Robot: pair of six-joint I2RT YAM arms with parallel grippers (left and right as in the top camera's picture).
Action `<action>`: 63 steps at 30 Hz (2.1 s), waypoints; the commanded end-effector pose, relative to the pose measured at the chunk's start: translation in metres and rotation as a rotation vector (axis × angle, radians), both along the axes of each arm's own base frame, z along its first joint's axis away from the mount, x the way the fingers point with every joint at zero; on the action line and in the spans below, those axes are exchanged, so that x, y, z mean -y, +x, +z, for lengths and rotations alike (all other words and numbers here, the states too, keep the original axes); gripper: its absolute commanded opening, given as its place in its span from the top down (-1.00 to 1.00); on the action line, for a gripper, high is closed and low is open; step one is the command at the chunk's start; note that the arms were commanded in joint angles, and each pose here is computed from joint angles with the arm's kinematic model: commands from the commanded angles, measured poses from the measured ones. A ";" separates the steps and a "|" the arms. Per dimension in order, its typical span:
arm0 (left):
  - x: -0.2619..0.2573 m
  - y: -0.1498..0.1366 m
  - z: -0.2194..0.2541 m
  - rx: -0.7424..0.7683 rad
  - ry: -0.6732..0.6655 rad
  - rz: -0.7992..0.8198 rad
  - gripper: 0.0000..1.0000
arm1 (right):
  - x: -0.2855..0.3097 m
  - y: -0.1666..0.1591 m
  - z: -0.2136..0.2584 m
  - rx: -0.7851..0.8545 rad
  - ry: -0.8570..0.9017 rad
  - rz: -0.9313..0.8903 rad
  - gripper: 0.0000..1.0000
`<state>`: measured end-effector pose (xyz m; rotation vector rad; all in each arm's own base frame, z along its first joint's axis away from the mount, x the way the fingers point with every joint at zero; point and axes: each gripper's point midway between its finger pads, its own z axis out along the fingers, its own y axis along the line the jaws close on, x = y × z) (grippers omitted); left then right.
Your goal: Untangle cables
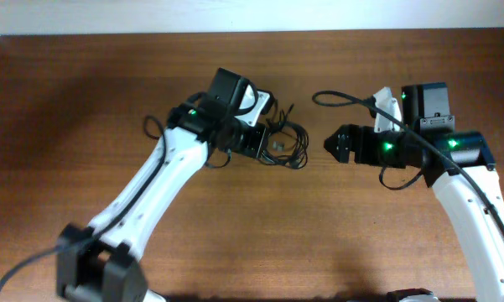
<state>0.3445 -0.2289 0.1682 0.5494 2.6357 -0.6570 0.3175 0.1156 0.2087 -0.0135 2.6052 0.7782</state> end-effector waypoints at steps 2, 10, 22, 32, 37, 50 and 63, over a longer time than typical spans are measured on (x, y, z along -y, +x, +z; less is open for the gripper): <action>-0.004 -0.005 0.039 0.008 -0.078 0.110 1.00 | -0.026 0.001 0.026 0.023 0.174 0.057 -0.63; 0.002 -0.020 0.038 -0.115 -0.137 0.154 1.00 | -0.027 -0.007 0.022 -0.043 0.186 0.028 -0.43; -0.013 -0.012 0.125 -0.208 -0.728 -0.047 1.00 | -0.033 0.000 0.027 0.049 0.161 0.092 -0.54; -0.035 -0.009 0.172 -0.334 -0.958 -0.062 1.00 | -0.044 0.025 0.057 0.247 0.208 0.159 -0.55; -0.035 -0.009 0.172 -0.344 -0.958 -0.054 1.00 | -0.058 0.022 0.074 0.330 0.282 0.272 -0.55; -0.035 -0.009 0.172 -0.392 -0.966 -0.030 1.00 | -0.122 0.034 0.071 0.411 0.451 0.522 -0.40; -0.057 0.006 0.169 -0.041 -0.907 -0.146 0.92 | 0.003 0.056 0.076 0.356 0.216 0.028 0.92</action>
